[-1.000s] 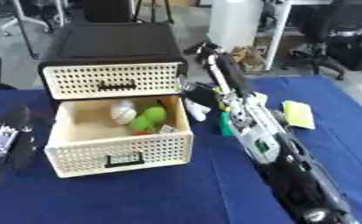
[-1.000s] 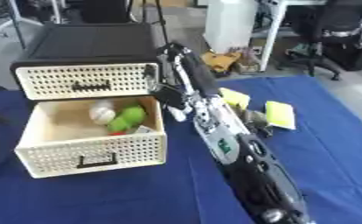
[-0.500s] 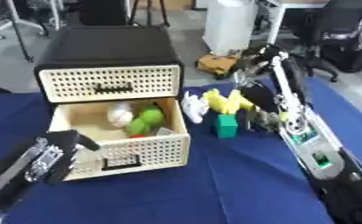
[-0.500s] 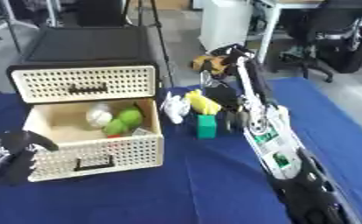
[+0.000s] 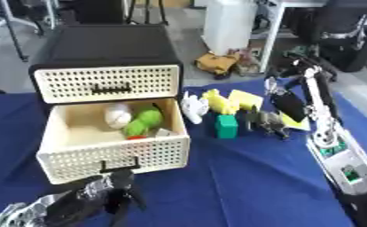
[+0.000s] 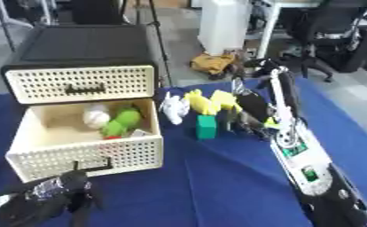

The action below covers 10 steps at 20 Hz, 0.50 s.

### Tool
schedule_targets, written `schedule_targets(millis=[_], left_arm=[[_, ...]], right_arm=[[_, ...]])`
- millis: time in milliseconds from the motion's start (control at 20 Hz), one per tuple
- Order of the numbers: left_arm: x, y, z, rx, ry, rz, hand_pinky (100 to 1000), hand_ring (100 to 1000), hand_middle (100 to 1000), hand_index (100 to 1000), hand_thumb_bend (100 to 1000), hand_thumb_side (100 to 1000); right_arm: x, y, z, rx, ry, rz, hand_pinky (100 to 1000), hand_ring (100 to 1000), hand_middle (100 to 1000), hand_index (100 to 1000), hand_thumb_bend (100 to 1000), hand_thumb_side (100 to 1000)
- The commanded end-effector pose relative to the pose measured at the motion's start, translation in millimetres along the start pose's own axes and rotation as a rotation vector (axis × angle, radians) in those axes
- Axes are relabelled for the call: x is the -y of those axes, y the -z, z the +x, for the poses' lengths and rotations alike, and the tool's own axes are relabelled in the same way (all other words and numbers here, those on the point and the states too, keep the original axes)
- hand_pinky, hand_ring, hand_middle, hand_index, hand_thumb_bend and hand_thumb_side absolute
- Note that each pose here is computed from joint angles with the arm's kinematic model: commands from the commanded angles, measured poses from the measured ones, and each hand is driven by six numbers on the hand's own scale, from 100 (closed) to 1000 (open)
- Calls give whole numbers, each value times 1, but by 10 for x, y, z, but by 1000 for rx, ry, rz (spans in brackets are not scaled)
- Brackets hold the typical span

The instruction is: Pick up objects from table and place into drawer.

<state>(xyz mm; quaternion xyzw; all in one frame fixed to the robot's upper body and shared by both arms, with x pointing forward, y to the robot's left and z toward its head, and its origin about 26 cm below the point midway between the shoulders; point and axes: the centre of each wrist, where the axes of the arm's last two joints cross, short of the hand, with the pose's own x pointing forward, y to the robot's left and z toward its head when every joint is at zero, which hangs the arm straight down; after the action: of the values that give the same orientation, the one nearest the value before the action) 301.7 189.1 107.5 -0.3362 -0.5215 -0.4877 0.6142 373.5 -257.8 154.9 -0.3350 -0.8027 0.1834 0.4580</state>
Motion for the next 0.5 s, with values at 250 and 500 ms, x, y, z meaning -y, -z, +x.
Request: schedule_targets(millis=[250, 500], left_arm=[[-134, 109, -208, 16, -169, -15, 512, 523, 453, 656, 365, 1000], [-221, 210, -259, 49, -165, 2, 523, 531, 455, 659, 339, 1000]], right_arm=[[87, 44, 18, 15, 3, -24, 555, 677, 702, 727, 100, 510], [66, 50, 47, 24, 15, -20, 555, 677, 701, 727, 100, 511]])
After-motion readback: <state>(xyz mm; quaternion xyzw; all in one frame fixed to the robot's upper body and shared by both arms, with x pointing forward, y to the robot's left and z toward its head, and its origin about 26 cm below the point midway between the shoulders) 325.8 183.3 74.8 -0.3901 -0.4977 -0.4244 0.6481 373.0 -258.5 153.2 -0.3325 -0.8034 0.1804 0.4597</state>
